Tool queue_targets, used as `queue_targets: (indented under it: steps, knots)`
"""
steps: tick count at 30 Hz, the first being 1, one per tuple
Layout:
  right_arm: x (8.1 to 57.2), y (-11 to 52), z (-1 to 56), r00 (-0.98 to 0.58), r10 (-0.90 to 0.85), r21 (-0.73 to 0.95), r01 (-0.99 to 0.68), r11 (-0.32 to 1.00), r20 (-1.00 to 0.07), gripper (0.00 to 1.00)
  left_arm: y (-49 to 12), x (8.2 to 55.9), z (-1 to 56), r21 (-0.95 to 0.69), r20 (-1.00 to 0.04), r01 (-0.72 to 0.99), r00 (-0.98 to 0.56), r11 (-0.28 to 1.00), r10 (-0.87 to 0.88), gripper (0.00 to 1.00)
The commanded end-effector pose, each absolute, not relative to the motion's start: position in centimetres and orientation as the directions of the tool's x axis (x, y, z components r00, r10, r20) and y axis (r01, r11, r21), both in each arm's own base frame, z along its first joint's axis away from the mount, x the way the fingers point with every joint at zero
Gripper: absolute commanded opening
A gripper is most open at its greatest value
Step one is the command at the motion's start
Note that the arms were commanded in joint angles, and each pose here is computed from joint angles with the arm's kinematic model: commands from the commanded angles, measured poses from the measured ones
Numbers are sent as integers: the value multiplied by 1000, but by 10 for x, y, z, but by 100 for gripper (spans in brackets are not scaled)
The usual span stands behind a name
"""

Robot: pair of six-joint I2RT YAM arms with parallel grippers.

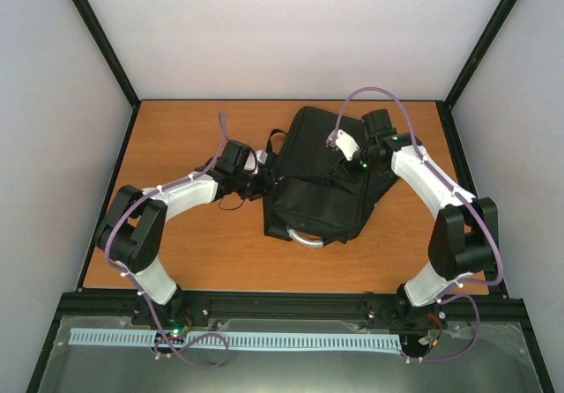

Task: Pack the student bag
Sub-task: Zip the student bag at the center of the board.

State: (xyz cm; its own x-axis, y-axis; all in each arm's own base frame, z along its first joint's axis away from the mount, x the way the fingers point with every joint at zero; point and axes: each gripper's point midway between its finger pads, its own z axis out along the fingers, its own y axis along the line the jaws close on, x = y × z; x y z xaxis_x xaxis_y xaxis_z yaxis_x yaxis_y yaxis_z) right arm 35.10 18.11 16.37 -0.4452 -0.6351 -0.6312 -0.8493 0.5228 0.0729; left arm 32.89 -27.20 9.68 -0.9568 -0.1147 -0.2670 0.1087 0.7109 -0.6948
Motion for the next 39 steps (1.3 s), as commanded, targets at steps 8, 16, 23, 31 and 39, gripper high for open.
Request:
queue_targets:
  steps: [8,16,23,31,39]
  knots:
    - [347,166,86,-516,-732,38,-827,561,-445,25,-267,318,109,-703,-318,137,-938,697,-136,46]
    - [342,160,91,-517,-736,15,-822,569,-437,23,-241,337,111,-684,-306,42,-922,728,-235,60]
    - [342,164,96,-525,-719,34,-818,575,-455,23,-275,339,107,-788,-253,114,-956,606,-149,54]
    - [349,162,88,-538,-717,26,-807,589,-444,23,-283,319,102,-803,-255,153,-961,576,-101,26]
    - [364,156,94,-536,-728,-38,-794,607,-427,22,-306,282,108,-793,-284,192,-956,578,-72,9]
